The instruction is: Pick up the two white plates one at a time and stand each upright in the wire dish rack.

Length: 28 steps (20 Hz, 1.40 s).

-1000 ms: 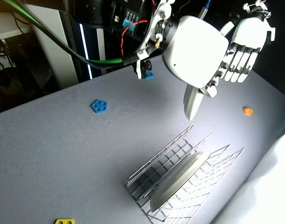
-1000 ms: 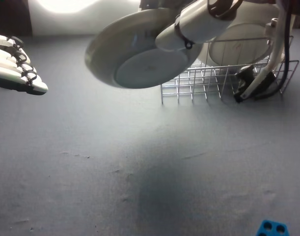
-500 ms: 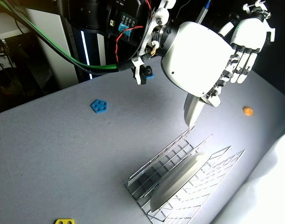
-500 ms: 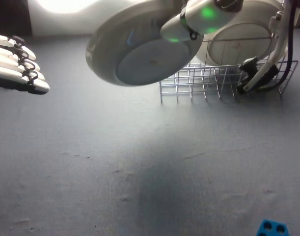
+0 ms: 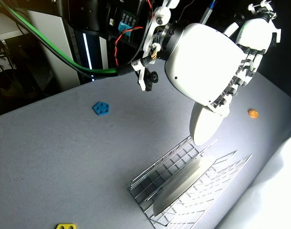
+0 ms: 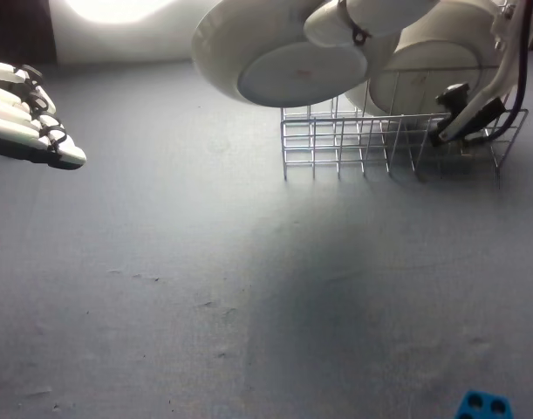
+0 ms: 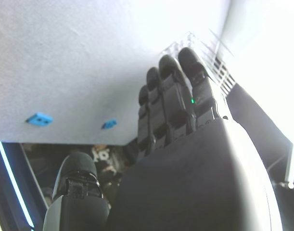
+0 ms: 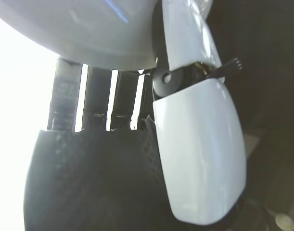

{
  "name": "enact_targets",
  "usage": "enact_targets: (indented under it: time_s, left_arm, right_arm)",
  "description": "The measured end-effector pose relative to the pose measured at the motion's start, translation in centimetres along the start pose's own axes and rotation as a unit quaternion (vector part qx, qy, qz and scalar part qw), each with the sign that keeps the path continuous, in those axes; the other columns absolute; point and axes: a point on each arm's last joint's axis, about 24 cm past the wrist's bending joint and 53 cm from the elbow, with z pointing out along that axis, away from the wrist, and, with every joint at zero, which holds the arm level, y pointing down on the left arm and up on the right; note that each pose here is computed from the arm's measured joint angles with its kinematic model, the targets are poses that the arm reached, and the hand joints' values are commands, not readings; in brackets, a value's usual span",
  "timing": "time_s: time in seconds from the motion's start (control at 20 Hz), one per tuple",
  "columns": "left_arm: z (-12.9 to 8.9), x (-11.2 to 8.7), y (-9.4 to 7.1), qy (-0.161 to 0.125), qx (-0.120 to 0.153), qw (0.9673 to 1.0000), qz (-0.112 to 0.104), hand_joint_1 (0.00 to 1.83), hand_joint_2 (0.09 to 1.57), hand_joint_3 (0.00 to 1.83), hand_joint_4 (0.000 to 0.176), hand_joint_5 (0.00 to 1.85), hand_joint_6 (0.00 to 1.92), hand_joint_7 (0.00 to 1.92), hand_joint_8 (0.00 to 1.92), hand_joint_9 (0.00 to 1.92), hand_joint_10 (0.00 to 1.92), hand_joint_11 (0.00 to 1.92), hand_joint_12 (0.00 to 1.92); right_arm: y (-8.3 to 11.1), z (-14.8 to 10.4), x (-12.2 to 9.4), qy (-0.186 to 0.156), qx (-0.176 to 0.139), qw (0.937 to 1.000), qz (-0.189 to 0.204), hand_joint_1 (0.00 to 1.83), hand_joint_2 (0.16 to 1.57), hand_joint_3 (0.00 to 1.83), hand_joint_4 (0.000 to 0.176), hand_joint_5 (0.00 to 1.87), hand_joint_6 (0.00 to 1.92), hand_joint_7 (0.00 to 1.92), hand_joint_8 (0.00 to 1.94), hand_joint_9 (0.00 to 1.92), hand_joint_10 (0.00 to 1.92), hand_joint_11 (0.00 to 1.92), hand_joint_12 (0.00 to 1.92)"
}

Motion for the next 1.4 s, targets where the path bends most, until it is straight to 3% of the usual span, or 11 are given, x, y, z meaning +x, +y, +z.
enact_targets:
  time_s: [0.25, 0.3, 0.45, 0.55, 0.7, 0.8, 0.9, 1.05, 1.15, 1.35, 1.4]
  left_arm:
    - [0.0, 0.0, 0.0, 0.0, 0.0, 1.0, 0.0, 0.0, 1.16, 0.0, 0.0, 0.25, 0.0, 0.34, 0.0, 0.32, 0.0, 0.0, 0.66]
    - [0.0, 0.0, 0.0, 0.0, 0.0, 1.0, 0.0, 0.0, 1.16, 0.0, 0.0, 0.26, 0.0, 0.35, 0.0, 0.34, 0.0, 0.01, 0.67]
    - [0.0, 0.0, 0.0, 0.0, 0.0, 1.0, 0.0, 0.0, 1.17, 0.0, 0.0, 0.24, 0.0, 0.33, 0.0, 0.32, 0.0, 0.0, 0.66]
    - [0.0, 0.0, 0.0, 0.0, 0.0, 1.0, 0.0, 0.0, 1.17, 0.0, 0.0, 0.23, 0.0, 0.32, 0.0, 0.32, 0.0, 0.01, 0.67]
    - [0.0, 0.0, 0.0, 0.0, 0.0, 1.0, 0.0, 0.0, 1.16, 0.0, 0.0, 0.22, 0.0, 0.31, 0.0, 0.31, 0.0, 0.01, 0.68]
    - [0.0, 0.0, 0.0, 0.0, 0.0, 1.0, 0.0, 0.0, 1.17, 0.0, 0.0, 0.22, 0.0, 0.28, 0.0, 0.25, 0.01, 0.0, 0.47]
    - [0.0, 0.0, 0.0, 0.0, 0.0, 1.0, 0.0, 0.0, 1.18, 0.0, 0.0, 0.21, 0.0, 0.25, 0.0, 0.22, 0.0, 0.0, 0.42]
    - [0.0, 0.0, 0.0, 0.0, 0.0, 1.0, 0.0, 0.0, 1.18, 0.0, 0.0, 0.22, 0.0, 0.28, 0.0, 0.26, 0.0, 0.0, 0.48]
    - [0.0, 0.0, 0.0, 0.0, 0.0, 1.0, 0.0, 0.0, 1.17, 0.0, 0.0, 0.23, 0.0, 0.32, 0.0, 0.31, 0.0, 0.01, 0.63]
    - [0.0, 0.0, 0.0, 0.0, 0.0, 1.0, 0.0, 0.0, 1.16, 0.0, 0.0, 0.25, 0.0, 0.33, 0.0, 0.32, 0.0, 0.0, 0.68]
    - [0.0, 0.0, 0.0, 0.0, 0.0, 1.0, 0.0, 0.0, 1.16, 0.0, 0.0, 0.25, 0.0, 0.34, 0.0, 0.32, 0.0, 0.0, 0.68]
  right_arm:
    - [-0.6, 0.0, -1.6, -0.034, 0.012, 0.9993, 0.01, 1.38, 1.1, 0.0, 0.0, 0.97, 0.96, 1.05, 0.9, 0.9, 1.19, 0.69, 1.42]
    - [-0.9, 0.0, -1.7, -0.034, 0.014, 0.9993, 0.009, 1.37, 1.12, 0.01, 0.0, 0.92, 1.08, 0.98, 0.98, 0.86, 1.23, 0.64, 1.44]
    - [-2.0, 0.2, -2.0, -0.036, 0.026, 0.999, 0.01, 1.38, 1.09, 0.0, 0.0, 0.99, 0.97, 1.07, 0.83, 0.93, 1.13, 0.71, 1.36]
    - [-2.4, 0.3, -2.7, -0.041, 0.029, 0.9987, 0.009, 1.38, 1.09, 0.0, 0.0, 0.98, 0.99, 1.05, 0.87, 0.91, 1.16, 0.68, 1.39]
    - [-2.9, 0.4, -3.1, -0.044, 0.034, 0.9984, 0.009, 1.29, 1.11, 0.0, 0.0, 0.98, 0.81, 1.04, 1.12, 0.94, 1.2, 0.7, 1.5]
    - [-3.4, 0.5, -3.4, -0.047, 0.037, 0.9982, 0.006, 1.37, 1.09, 0.0, 0.0, 0.97, 0.97, 1.06, 0.91, 0.92, 1.14, 0.64, 1.38]
    - [-3.9, 0.5, -3.8, -0.051, 0.043, 0.9978, 0.007, 1.38, 1.09, 0.0, 0.0, 0.97, 0.97, 1.07, 0.88, 0.94, 1.1, 0.68, 1.34]
    - [-4.6, 0.6, -4.3, -0.056, 0.049, 0.9972, 0.005, 1.38, 1.1, 0.0, 0.0, 0.94, 1.03, 1.06, 0.9, 0.92, 1.12, 0.67, 1.34]
    - [-4.8, 0.7, -4.5, -0.057, 0.051, 0.9971, 0.004, 1.37, 1.11, 0.0, 0.0, 0.93, 1.07, 1.03, 0.91, 0.87, 1.21, 0.66, 1.39]
    - [-6.0, 0.7, -4.7, -0.057, 0.062, 0.9965, 0.0, 1.38, 1.1, 0.0, 0.0, 0.95, 1.03, 1.05, 0.87, 0.91, 1.17, 0.72, 1.39]
    - [-6.1, 0.7, -4.9, -0.058, 0.063, 0.9963, 0.001, 1.37, 1.12, 0.0, 0.0, 0.92, 1.06, 1.0, 0.94, 0.87, 1.24, 0.67, 1.43]
